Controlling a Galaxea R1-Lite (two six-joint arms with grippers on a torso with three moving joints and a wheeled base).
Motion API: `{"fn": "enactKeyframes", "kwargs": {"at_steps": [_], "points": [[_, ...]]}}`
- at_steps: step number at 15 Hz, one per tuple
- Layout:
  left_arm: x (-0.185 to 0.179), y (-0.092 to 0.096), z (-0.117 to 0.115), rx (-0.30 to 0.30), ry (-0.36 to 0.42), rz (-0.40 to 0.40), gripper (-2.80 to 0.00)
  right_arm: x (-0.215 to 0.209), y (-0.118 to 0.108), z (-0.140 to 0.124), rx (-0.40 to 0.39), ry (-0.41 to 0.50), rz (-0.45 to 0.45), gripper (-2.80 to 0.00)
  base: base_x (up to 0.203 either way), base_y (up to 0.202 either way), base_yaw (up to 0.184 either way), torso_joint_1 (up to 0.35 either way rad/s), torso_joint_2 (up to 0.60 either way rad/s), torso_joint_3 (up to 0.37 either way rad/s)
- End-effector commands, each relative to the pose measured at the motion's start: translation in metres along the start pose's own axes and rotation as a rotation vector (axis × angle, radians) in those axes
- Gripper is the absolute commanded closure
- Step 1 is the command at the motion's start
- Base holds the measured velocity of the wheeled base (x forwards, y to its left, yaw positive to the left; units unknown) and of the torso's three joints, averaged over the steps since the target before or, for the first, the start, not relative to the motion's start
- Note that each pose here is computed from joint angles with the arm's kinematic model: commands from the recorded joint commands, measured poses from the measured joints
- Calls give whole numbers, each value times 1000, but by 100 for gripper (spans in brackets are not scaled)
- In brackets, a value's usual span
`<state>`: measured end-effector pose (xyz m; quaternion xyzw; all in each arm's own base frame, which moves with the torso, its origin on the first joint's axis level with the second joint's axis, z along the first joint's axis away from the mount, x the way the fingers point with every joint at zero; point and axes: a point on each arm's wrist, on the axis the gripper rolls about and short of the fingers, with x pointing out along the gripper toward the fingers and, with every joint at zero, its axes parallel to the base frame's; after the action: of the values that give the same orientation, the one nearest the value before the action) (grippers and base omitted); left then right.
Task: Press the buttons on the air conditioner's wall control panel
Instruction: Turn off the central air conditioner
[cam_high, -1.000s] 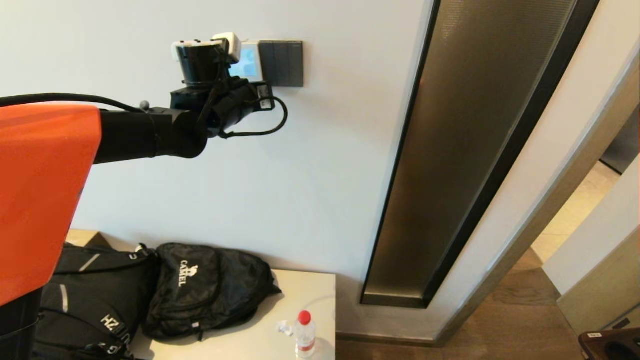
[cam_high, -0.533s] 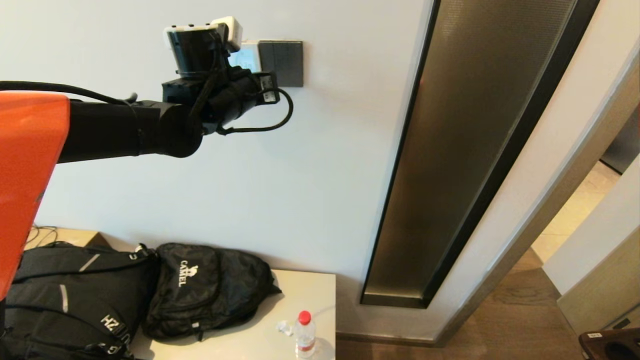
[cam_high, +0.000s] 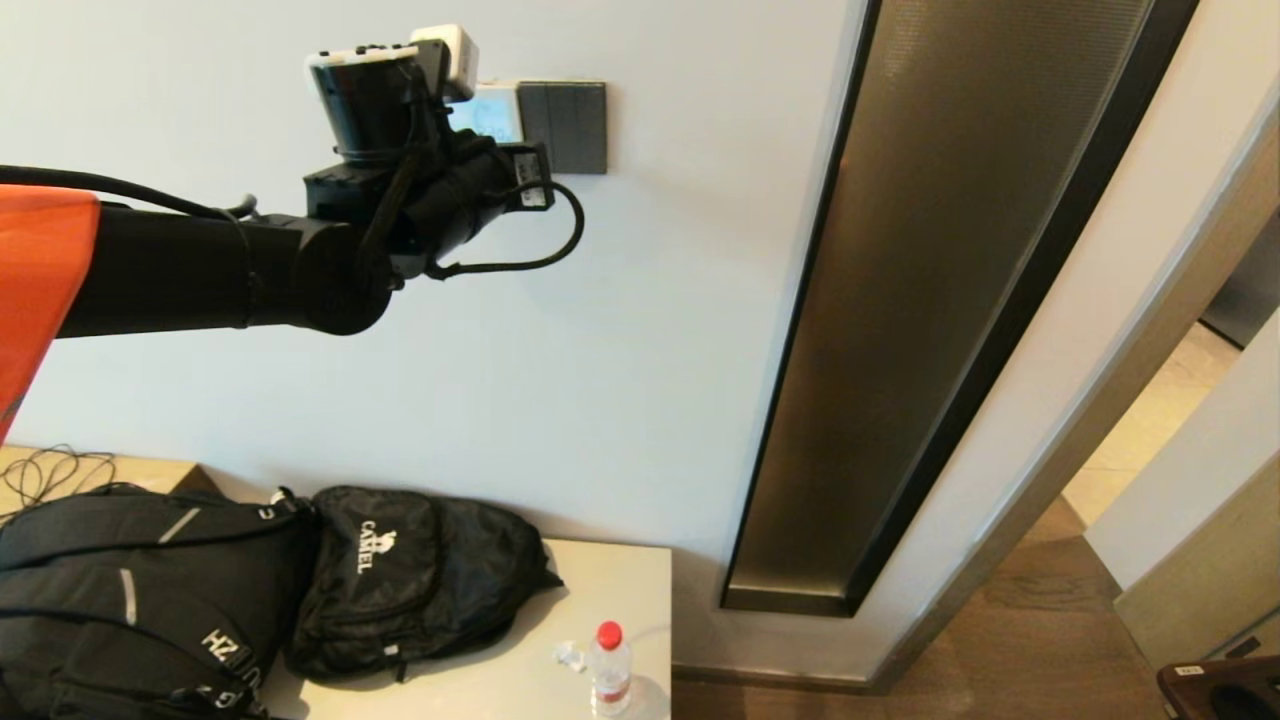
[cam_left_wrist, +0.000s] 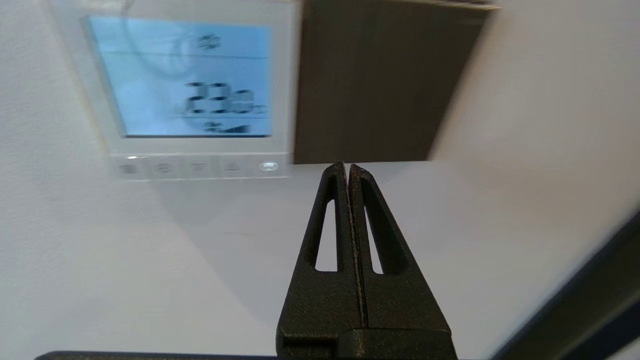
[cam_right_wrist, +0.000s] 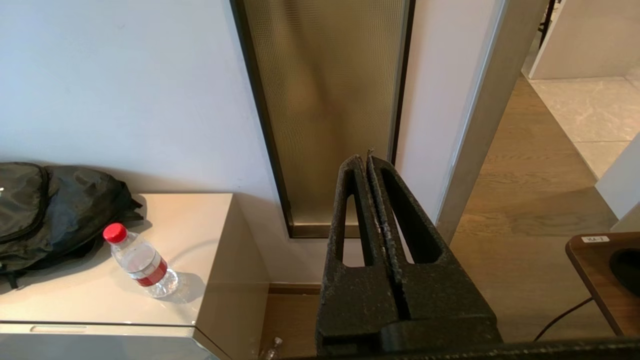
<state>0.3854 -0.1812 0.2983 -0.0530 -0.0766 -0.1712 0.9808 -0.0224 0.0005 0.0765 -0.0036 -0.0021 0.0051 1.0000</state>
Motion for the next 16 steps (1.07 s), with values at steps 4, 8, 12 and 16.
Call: {"fn": "enactKeyframes", "kwargs": {"at_steps": [4, 8, 12, 16], "points": [[21, 19, -24, 10, 29, 46, 0, 0, 0, 0, 0, 1, 1, 0, 0, 0, 0, 0, 0, 0], [30, 22, -33, 12, 37, 54, 0, 0, 0, 0, 0, 1, 1, 0, 0, 0, 0, 0, 0, 0], [35, 21, -29, 10, 24, 52, 0, 0, 0, 0, 0, 1, 1, 0, 0, 0, 0, 0, 0, 0], [40, 22, -24, 10, 27, 55, 0, 0, 0, 0, 0, 1, 1, 0, 0, 0, 0, 0, 0, 0]]}}
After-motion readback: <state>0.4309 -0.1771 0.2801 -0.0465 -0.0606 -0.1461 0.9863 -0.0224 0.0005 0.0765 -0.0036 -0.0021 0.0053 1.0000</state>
